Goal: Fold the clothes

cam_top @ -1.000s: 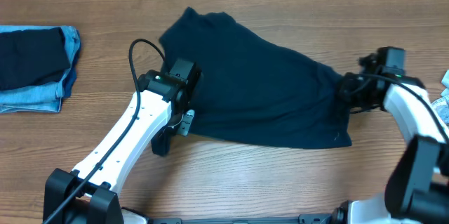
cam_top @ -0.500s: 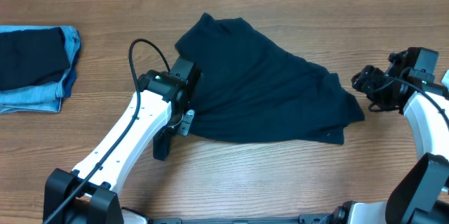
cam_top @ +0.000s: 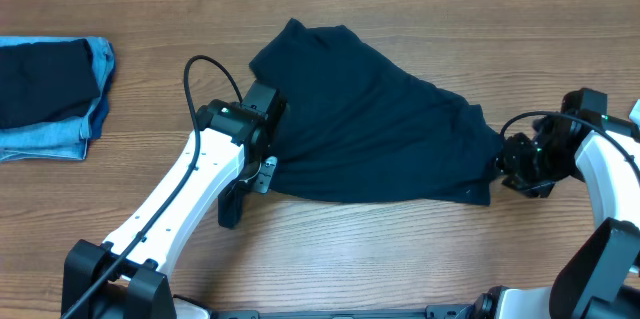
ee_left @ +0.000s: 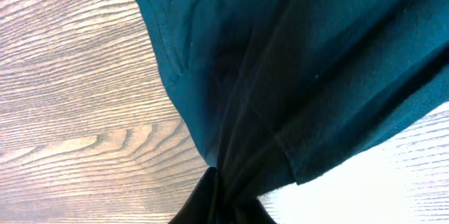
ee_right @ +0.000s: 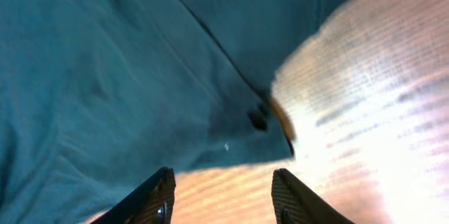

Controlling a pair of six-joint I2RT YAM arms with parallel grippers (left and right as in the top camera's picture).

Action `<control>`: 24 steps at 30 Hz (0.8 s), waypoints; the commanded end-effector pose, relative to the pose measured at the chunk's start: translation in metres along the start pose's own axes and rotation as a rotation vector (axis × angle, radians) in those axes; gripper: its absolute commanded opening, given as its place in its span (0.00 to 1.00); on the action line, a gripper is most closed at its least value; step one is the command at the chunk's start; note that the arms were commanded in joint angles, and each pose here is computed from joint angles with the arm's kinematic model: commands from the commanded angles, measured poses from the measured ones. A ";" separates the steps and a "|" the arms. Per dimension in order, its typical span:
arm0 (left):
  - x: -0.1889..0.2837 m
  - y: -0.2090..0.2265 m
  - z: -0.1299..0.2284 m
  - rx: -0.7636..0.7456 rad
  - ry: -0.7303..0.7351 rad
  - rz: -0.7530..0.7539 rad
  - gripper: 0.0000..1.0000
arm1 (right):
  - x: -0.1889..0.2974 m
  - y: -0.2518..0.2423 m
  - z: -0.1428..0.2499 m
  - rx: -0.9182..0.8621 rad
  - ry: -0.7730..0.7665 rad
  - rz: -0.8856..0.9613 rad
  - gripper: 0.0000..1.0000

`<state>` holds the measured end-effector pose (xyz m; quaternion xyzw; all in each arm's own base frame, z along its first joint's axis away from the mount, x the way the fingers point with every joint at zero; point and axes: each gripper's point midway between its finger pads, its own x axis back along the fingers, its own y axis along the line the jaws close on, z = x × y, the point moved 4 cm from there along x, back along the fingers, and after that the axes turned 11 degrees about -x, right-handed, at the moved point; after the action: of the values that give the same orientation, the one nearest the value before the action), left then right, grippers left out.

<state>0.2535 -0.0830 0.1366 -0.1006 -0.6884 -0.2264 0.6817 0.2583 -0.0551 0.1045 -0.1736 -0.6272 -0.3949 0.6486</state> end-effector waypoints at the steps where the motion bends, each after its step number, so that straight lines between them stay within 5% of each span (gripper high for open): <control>1: 0.003 0.004 -0.003 0.028 -0.018 -0.007 0.09 | 0.003 -0.005 -0.001 0.007 -0.019 0.037 0.49; 7: 0.003 0.003 -0.004 0.028 -0.024 -0.007 0.09 | -0.014 -0.005 0.001 0.010 -0.017 -0.010 0.48; 10: 0.003 0.003 -0.004 0.028 -0.023 -0.007 0.09 | -0.015 0.012 -0.006 0.038 -0.034 -0.133 0.34; 14: 0.003 0.003 -0.004 0.028 -0.022 -0.002 0.09 | -0.009 0.041 -0.014 0.095 -0.058 -0.319 0.30; 20: 0.003 0.000 -0.004 0.029 -0.025 0.023 0.07 | -0.015 0.048 -0.004 0.135 -0.041 -0.278 0.22; 24: 0.003 0.000 -0.004 0.029 -0.025 0.021 0.04 | -0.021 0.049 0.016 0.171 0.032 -0.237 0.30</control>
<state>0.2549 -0.0854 0.1363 -0.1051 -0.6921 -0.2208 0.6791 0.2898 -0.0186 0.0975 -0.0557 -0.6685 -0.4273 0.6061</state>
